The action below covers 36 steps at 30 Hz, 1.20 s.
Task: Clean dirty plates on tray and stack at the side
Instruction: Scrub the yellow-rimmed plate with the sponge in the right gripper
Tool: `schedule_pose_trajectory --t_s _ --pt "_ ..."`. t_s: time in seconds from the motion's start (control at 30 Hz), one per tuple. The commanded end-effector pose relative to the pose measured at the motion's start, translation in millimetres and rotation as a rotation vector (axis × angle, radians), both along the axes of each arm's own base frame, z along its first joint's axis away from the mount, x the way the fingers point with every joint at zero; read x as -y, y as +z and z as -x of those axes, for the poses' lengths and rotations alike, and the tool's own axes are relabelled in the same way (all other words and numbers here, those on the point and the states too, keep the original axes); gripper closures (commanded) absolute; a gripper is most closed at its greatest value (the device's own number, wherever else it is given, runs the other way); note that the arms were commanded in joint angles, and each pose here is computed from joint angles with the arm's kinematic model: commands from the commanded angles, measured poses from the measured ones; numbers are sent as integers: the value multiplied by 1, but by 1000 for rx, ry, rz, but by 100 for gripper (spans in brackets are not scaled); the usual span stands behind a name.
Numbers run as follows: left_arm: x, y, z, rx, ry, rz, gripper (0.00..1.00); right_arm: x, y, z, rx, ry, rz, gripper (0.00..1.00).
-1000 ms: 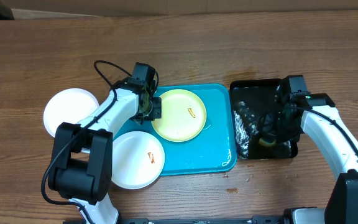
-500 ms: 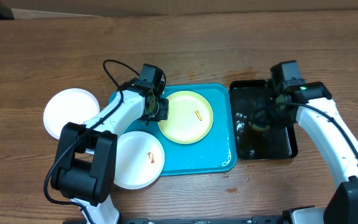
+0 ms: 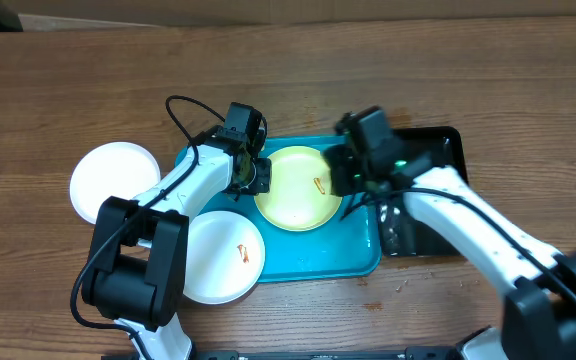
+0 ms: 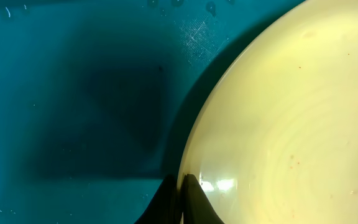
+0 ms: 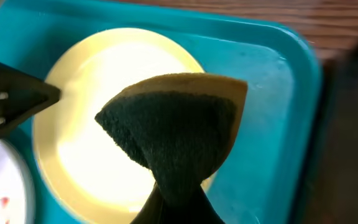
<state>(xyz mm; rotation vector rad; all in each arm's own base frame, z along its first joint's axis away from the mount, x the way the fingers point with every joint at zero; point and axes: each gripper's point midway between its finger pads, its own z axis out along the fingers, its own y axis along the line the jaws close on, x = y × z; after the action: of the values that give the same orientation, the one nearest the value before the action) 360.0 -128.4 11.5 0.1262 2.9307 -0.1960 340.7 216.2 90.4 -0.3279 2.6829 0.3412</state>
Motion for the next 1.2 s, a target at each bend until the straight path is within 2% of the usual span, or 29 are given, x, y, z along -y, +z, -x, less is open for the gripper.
schedule_pose_trajectory --t_s 0.0,0.23,0.6,0.97,1.17 --pt "3 -9 9 -25 -32 -8 96 -7 -17 -12 41 -3 89 96" --pt "3 -9 9 -26 -32 -8 96 -15 -53 -10 31 -5 180 96" --pt "3 -9 9 -26 -32 -8 96 -10 -91 -10 -25 -61 216 96" --pt "3 -9 9 -26 -32 -8 96 -41 -116 15 -188 11 61 96" --pt "3 -9 9 -26 -32 -8 96 -66 -111 30 -272 79 -79 96"
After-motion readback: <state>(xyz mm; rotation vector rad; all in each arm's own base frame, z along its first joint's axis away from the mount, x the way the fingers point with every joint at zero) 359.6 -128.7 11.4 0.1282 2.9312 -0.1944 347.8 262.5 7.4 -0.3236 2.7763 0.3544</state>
